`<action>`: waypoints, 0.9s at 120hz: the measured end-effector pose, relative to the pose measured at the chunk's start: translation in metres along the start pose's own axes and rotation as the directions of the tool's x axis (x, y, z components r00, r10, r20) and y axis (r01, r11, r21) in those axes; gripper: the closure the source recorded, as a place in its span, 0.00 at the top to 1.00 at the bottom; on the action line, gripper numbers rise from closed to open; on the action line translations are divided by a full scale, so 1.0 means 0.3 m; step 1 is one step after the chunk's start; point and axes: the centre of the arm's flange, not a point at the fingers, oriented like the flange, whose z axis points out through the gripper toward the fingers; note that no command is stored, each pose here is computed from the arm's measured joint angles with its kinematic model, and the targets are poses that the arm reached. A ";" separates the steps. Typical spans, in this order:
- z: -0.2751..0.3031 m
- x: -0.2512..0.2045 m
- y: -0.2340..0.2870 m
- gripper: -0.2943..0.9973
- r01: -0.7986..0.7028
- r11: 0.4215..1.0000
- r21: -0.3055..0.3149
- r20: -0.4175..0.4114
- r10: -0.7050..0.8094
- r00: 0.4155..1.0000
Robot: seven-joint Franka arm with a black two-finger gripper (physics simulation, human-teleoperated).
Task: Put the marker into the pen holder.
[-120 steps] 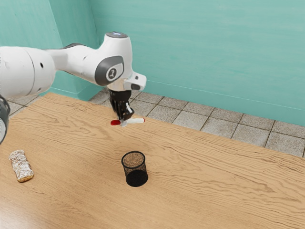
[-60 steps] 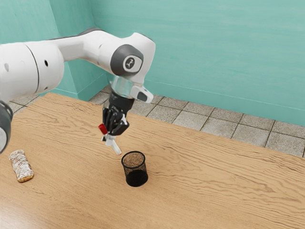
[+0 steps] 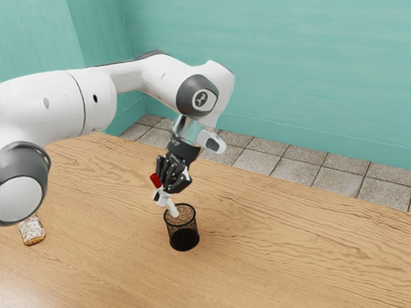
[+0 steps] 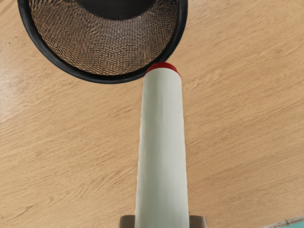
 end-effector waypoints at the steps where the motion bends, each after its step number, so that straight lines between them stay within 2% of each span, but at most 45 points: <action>1: 0.001 0.004 -0.001 0.17 0.000 1.000 0.000 0.000 0.000 1.000; 61: 0.097 0.170 -0.090 0.20 0.026 1.000 0.005 -0.045 -0.025 0.999; 85: 0.077 0.154 -0.097 0.51 0.036 0.999 -0.005 -0.067 -0.036 0.997; 93: -0.008 0.055 -0.107 0.58 0.048 0.999 -0.008 -0.130 -0.048 0.990; 108: -0.148 -0.280 -0.238 0.66 0.119 0.992 -0.043 -0.346 -0.126 0.930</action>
